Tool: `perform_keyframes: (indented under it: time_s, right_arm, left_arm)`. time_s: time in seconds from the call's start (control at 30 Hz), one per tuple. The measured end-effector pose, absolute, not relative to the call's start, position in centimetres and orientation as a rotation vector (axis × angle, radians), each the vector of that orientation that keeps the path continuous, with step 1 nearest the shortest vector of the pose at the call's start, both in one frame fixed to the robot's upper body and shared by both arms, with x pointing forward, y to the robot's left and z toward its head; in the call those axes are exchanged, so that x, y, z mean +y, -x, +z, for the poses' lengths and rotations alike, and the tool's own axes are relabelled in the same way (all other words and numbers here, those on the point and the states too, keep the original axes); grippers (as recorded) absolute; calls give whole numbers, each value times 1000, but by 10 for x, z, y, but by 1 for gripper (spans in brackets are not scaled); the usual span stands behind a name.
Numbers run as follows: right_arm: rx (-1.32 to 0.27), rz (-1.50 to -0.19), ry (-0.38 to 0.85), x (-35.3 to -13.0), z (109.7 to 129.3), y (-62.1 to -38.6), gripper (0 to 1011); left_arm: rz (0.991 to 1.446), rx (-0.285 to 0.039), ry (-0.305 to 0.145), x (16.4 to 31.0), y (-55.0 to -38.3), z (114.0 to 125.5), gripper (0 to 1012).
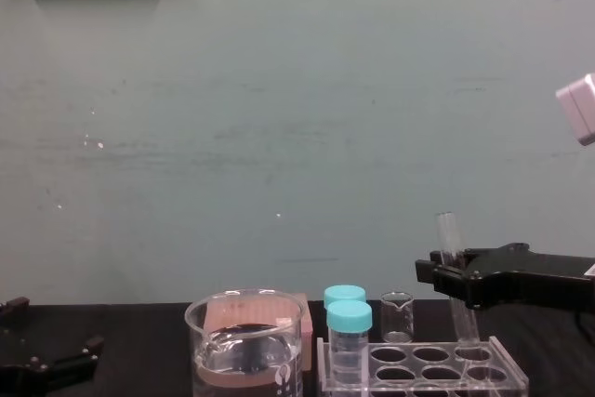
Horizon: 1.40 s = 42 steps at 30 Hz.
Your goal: Hold the test tube with one hand and immerse one end into the beaker, then return it to the test tube rack.
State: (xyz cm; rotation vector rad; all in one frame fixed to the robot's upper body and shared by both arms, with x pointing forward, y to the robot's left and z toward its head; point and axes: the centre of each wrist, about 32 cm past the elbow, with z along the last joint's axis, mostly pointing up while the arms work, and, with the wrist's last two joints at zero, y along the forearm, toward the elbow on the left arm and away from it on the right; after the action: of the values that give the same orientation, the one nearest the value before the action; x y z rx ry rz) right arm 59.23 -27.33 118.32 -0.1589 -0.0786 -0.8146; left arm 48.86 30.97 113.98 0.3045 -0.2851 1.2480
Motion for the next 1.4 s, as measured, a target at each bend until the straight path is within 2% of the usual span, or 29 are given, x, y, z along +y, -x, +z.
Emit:
perform_keyframes:
  time_s: [0.47,1.4]
  right_arm:
    - [-78,-815,157,-274,1183,-592,242]
    - [-111,-814,42,-274,1190,-586,242]
  left_arm:
    - [1248,-285,-304,310,-489,1140,1000]
    - [1248,-285,-304,310,-489,1140,1000]
